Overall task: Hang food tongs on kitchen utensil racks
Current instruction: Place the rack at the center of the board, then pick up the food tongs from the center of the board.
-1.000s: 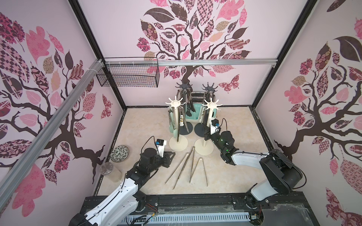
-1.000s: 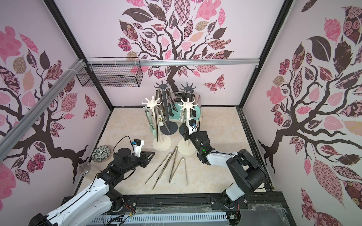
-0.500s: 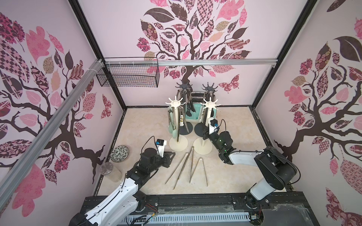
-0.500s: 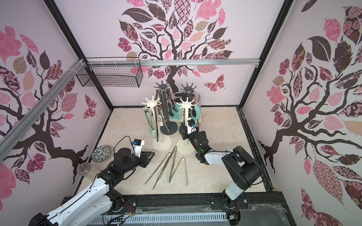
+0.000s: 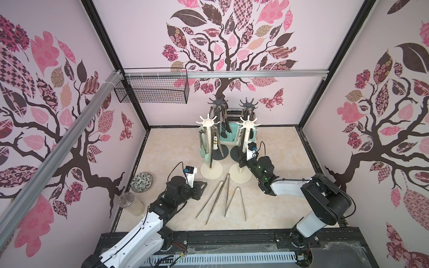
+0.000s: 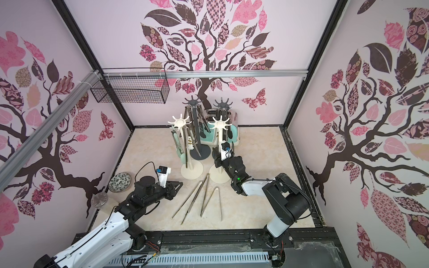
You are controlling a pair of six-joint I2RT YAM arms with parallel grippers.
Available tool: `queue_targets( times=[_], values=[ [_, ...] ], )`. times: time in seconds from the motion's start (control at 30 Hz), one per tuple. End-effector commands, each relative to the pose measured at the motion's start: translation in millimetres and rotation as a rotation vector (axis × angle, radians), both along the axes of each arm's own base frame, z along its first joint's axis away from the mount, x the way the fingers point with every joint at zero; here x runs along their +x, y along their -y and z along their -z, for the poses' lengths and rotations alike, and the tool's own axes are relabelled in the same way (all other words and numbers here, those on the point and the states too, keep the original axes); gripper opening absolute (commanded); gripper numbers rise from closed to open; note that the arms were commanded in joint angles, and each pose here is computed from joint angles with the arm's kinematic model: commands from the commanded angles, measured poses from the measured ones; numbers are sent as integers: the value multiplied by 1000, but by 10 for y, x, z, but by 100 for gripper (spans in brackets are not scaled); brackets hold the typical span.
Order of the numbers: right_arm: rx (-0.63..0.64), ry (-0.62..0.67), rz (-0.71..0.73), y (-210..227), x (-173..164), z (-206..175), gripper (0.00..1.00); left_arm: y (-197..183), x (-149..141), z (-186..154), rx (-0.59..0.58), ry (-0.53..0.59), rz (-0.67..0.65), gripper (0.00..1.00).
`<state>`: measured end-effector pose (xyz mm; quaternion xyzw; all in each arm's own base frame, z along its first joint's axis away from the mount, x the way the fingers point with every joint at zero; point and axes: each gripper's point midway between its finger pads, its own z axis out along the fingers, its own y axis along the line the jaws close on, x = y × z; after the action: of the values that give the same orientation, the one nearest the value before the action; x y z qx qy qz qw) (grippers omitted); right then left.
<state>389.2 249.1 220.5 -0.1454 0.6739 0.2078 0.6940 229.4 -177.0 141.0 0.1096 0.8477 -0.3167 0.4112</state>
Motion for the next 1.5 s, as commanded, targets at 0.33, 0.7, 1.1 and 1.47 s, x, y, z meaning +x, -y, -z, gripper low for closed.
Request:
queue_targets(
  times=[0.33,0.7,1.1,1.47],
  values=[
    [-1,0,6,194,-286,-173,50,-93,-183,186,25,-81,-30,28],
    [-61,-121,20,498,-677,29,48,-75,-291,400,113,-163,-7,26],
    [-138,-330,47,736,-964,340,47,197,-509,545,383,-188,105,24],
    [-154,-408,16,810,-1188,524,46,165,-411,854,555,-303,66,24]
  ],
)
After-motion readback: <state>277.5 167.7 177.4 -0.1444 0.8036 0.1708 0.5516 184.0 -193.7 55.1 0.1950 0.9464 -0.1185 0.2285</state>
